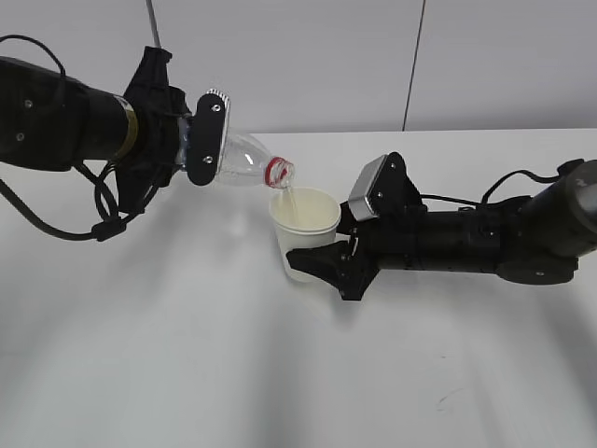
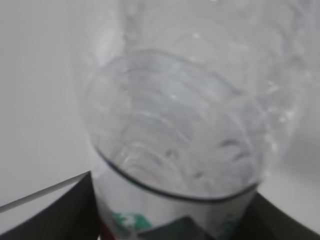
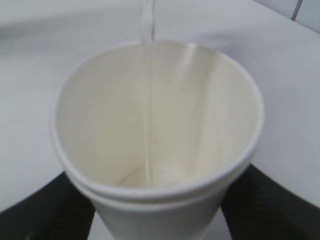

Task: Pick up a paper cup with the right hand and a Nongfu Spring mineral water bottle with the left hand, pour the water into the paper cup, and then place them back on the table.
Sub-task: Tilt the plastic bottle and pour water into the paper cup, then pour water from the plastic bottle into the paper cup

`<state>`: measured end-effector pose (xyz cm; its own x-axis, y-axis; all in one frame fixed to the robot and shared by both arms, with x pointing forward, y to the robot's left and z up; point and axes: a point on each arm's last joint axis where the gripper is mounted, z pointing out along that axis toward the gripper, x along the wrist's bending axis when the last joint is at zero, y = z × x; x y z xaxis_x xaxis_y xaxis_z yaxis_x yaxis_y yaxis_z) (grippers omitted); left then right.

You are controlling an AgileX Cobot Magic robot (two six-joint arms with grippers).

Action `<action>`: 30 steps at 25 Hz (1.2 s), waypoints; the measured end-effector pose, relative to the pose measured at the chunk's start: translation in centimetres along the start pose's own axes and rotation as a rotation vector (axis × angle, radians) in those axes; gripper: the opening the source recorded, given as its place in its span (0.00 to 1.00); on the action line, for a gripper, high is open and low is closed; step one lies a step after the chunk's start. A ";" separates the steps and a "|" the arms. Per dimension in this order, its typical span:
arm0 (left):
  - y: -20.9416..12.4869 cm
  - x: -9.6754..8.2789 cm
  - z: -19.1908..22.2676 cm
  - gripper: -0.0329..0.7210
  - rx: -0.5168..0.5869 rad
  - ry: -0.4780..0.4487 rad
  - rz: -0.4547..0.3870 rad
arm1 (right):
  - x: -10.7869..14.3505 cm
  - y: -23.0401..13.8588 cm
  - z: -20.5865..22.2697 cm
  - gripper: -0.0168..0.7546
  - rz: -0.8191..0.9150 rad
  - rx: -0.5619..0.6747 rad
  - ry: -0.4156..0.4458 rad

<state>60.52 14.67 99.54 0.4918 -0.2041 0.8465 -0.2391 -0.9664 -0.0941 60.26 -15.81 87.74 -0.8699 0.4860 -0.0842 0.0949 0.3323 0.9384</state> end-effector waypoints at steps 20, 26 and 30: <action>0.0 0.2 0.0 0.58 0.004 0.023 0.096 | 0.5 -0.2 0.0 0.71 -0.043 0.022 0.053; 0.0 0.3 0.0 0.58 0.006 0.028 0.115 | 0.6 -0.3 0.0 0.71 -0.046 0.027 0.062; 0.0 0.3 0.0 0.58 0.009 0.029 0.117 | 0.7 -0.4 0.0 0.71 -0.051 0.037 0.078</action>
<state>60.65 14.67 99.77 0.4365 -0.3107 0.8443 -0.2861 -0.9377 -0.1972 59.59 -15.63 87.36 -0.9092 0.4033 -0.1040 0.0656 0.3853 0.9204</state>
